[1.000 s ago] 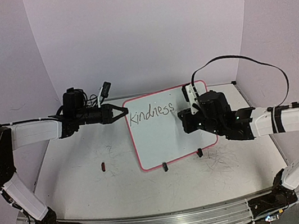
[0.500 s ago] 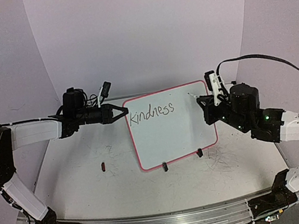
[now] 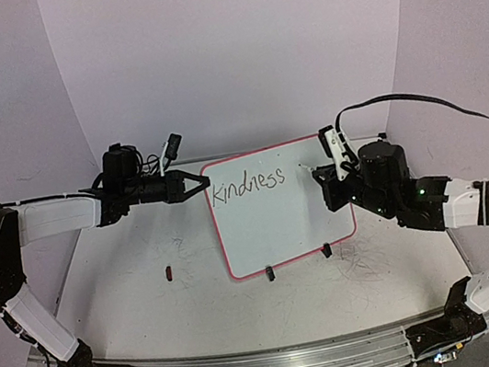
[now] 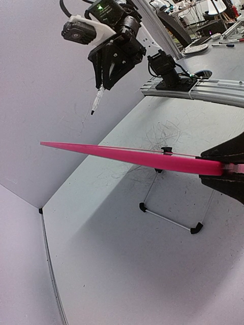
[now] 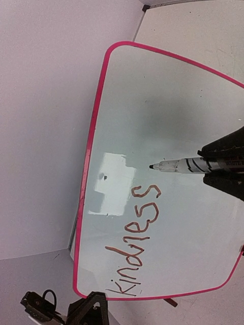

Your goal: Write a sentence on the whiteboard

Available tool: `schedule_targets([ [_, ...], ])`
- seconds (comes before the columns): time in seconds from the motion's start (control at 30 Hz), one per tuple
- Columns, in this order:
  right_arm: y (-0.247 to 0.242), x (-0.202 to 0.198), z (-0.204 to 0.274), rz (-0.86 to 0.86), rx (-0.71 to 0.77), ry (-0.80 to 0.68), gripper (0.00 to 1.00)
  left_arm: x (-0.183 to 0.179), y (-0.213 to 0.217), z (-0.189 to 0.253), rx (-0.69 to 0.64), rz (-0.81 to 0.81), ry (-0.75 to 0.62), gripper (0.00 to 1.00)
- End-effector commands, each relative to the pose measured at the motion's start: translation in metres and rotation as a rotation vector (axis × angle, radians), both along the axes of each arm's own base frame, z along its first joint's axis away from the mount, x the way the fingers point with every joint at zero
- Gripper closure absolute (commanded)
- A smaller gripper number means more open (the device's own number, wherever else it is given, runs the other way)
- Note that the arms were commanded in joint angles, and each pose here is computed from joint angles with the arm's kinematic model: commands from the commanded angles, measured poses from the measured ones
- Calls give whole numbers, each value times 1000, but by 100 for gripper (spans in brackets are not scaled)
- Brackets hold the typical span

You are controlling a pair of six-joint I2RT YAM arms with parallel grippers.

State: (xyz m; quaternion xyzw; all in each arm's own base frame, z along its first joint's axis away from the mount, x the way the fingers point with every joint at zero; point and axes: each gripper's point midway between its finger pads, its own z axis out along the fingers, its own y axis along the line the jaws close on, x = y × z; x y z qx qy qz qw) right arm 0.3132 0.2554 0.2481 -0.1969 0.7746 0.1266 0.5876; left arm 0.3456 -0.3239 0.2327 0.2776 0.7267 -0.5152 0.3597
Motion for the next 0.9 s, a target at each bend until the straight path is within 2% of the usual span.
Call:
schedule_targets([
  [0.0, 7, 4, 26, 13, 58, -50, 100, -5, 0, 20, -19, -2, -78, 100],
  [0.5, -9, 12, 21, -90, 27, -70, 100, -5, 1, 23, -18, 7, -86, 100],
  [0.87, -7, 12, 18, -83, 26, -59, 100, 0, 3, 21, -8, 41, -80, 100],
])
